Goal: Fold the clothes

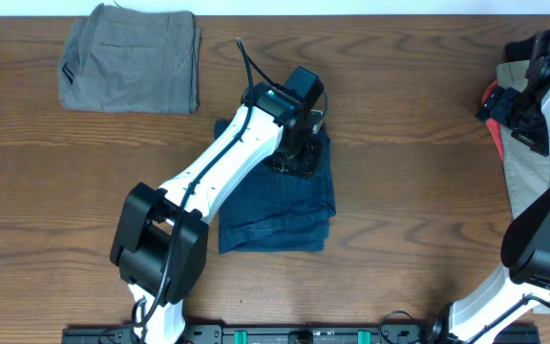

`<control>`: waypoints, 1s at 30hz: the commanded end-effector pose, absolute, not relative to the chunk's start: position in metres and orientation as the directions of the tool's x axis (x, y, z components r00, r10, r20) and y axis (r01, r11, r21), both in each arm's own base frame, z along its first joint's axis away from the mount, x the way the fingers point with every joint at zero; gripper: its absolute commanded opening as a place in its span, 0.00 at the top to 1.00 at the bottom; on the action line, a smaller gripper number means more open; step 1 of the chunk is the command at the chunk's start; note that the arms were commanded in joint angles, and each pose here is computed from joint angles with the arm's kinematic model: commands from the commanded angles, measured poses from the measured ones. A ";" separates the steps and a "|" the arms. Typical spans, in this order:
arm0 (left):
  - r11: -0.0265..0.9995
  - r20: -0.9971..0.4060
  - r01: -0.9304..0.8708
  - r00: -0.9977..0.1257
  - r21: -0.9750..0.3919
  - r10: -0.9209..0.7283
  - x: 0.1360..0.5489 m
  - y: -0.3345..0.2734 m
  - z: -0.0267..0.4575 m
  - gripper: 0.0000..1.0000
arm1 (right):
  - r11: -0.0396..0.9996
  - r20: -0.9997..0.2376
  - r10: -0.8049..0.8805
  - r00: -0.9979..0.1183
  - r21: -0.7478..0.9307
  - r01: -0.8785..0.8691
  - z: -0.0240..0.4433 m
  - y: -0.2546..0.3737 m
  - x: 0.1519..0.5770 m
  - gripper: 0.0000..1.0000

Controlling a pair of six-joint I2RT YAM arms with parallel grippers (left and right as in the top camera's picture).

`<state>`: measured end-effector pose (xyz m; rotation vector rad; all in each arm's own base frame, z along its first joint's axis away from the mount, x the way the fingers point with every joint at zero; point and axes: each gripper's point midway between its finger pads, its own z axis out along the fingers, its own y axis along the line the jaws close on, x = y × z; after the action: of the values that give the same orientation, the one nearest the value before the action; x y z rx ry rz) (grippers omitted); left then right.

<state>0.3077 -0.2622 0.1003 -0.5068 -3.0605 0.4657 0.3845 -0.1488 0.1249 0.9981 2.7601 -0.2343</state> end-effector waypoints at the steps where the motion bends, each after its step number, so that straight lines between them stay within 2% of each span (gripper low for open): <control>1: 0.903 -0.027 0.316 -0.946 -0.290 0.322 0.304 -0.261 0.097 0.69 | 0.764 -0.253 0.604 -0.756 -0.089 0.640 0.130 -0.152 0.387 0.01; 3: 0.905 -0.017 0.313 -0.946 -0.288 0.322 0.302 -0.260 0.097 0.70 | 0.763 -0.253 0.604 -0.756 -0.089 0.640 0.130 -0.152 0.387 0.01; 7: 0.911 0.026 0.305 -0.945 -0.277 0.325 0.293 -0.255 0.095 0.87 | 0.763 -0.253 0.604 -0.756 -0.090 0.640 0.130 -0.152 0.387 0.01; 12: 0.911 0.056 0.312 -0.939 -0.268 0.338 0.282 -0.255 0.084 0.93 | 0.764 -0.253 0.603 -0.756 -0.089 0.639 0.130 -0.152 0.387 0.01; 19: 0.928 0.104 0.267 -0.948 -0.262 0.302 0.267 -0.247 0.046 0.94 | 0.764 -0.253 0.603 -0.756 -0.089 0.639 0.130 -0.152 0.387 0.01; 30: 0.853 0.146 0.205 -0.940 -0.480 0.308 0.234 -0.271 0.010 0.94 | 0.764 -0.253 0.602 -0.757 -0.089 0.638 0.130 -0.152 0.387 0.01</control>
<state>0.2497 -0.2652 0.0145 -0.4414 -2.8893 0.6129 0.3845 -0.1488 0.1249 0.9981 2.7601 -0.2343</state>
